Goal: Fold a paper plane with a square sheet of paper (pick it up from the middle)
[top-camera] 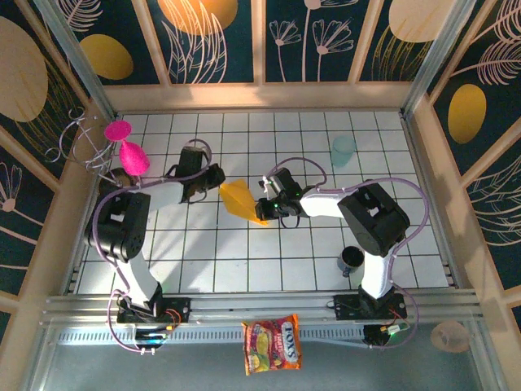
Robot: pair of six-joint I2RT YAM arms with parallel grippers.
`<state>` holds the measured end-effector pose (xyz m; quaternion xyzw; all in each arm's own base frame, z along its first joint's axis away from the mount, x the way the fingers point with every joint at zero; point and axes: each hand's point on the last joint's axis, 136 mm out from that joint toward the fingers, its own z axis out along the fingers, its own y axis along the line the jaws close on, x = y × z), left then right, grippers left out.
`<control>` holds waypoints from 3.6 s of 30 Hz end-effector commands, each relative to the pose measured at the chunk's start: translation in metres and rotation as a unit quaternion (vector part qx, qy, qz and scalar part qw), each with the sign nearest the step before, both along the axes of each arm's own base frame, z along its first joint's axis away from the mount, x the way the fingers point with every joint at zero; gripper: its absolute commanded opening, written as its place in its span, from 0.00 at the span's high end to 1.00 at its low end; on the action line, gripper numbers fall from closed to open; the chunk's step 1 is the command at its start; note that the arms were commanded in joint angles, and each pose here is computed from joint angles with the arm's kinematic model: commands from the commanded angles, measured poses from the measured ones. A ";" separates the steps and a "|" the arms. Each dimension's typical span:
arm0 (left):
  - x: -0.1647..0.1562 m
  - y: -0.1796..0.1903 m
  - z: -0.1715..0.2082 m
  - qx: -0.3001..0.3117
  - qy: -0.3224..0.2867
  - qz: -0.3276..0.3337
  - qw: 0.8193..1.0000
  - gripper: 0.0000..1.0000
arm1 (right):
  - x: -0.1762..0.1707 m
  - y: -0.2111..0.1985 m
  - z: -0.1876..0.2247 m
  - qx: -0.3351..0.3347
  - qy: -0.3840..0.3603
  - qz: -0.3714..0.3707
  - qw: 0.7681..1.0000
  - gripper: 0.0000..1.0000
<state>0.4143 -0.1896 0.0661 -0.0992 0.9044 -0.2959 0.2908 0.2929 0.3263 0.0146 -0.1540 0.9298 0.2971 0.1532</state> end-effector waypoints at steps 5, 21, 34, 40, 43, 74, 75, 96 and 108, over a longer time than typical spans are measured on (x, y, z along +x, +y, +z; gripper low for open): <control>-0.046 -0.062 0.002 -0.076 0.019 -0.046 0.996 0.93 | -0.048 -0.067 -0.070 -0.138 0.111 -0.033 0.984 1.00; -0.052 -0.047 -0.072 0.024 0.123 -0.012 0.992 0.95 | 0.002 0.018 0.057 0.118 0.032 0.014 0.992 1.00; -0.057 -0.046 -0.084 0.032 0.145 -0.016 0.989 0.95 | 0.026 0.027 0.028 0.088 0.045 -0.012 0.995 1.00; -0.061 -0.042 -0.092 0.043 0.159 -0.010 0.986 0.95 | 0.018 0.025 0.007 0.067 0.069 0.007 0.995 1.00; -0.064 -0.037 -0.097 0.054 0.168 -0.003 0.984 0.96 | 0.008 0.018 0.000 0.057 0.078 0.012 0.995 1.00; -0.045 -0.038 0.030 -0.049 0.039 0.026 0.998 0.60 | 0.031 -0.002 0.085 0.197 -0.045 -0.031 0.979 0.66; -0.048 -0.035 0.030 -0.060 0.040 0.034 0.997 0.59 | 0.035 0.001 0.083 0.197 -0.049 -0.029 0.979 0.64; -0.068 -0.020 0.014 -0.153 0.065 0.067 0.984 0.49 | 0.058 0.025 0.037 0.202 -0.003 0.035 0.979 0.70; -0.067 -0.024 0.021 -0.163 0.060 0.057 0.983 0.49 | 0.060 0.028 0.054 0.222 -0.013 0.035 0.974 1.00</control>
